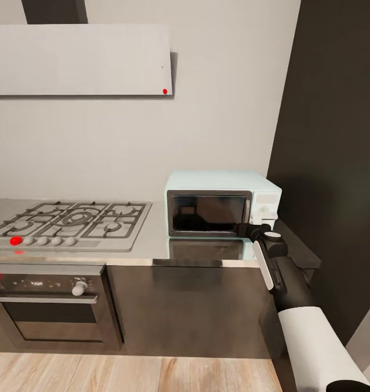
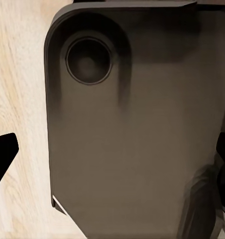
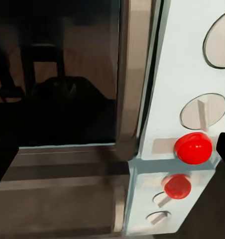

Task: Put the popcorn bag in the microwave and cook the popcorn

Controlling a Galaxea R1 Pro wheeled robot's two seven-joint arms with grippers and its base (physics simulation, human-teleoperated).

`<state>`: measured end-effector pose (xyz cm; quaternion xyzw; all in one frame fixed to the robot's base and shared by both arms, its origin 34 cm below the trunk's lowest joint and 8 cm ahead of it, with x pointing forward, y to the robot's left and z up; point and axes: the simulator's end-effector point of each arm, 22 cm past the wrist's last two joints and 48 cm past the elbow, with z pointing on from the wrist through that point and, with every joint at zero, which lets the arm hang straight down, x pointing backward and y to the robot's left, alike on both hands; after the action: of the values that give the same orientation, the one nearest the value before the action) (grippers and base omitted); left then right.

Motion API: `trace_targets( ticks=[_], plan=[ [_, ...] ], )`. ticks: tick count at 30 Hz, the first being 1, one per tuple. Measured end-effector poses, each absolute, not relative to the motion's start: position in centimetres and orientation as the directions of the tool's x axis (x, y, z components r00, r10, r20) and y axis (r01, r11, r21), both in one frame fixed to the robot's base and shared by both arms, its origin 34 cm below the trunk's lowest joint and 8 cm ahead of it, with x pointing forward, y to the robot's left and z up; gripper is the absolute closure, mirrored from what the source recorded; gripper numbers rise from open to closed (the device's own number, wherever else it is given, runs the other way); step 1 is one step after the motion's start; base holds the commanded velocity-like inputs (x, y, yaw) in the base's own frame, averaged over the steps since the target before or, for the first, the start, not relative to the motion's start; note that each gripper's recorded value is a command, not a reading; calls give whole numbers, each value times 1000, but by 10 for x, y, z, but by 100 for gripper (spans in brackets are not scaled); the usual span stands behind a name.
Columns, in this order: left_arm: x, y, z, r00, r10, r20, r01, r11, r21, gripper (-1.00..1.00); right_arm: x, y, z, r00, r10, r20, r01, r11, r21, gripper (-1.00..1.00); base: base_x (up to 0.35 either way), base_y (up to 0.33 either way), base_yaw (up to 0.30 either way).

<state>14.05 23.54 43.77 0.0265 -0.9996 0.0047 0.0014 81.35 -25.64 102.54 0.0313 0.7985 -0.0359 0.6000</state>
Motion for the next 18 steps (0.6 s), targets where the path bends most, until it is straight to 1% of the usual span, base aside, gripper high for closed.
trace_targets(
  ticks=[6,18],
  plan=[
    [141,236,438,-999,-53,3,-53,999,-8,-100,813,-257,1025,-278,7,-961,95,995,-20,-100,0,-41,0],
    [141,236,438,-999,-54,1,-54,999,-5,-100,813,-258,1026,-277,7,-961,103,994,-22,-100,3,-2,0]
  ],
)
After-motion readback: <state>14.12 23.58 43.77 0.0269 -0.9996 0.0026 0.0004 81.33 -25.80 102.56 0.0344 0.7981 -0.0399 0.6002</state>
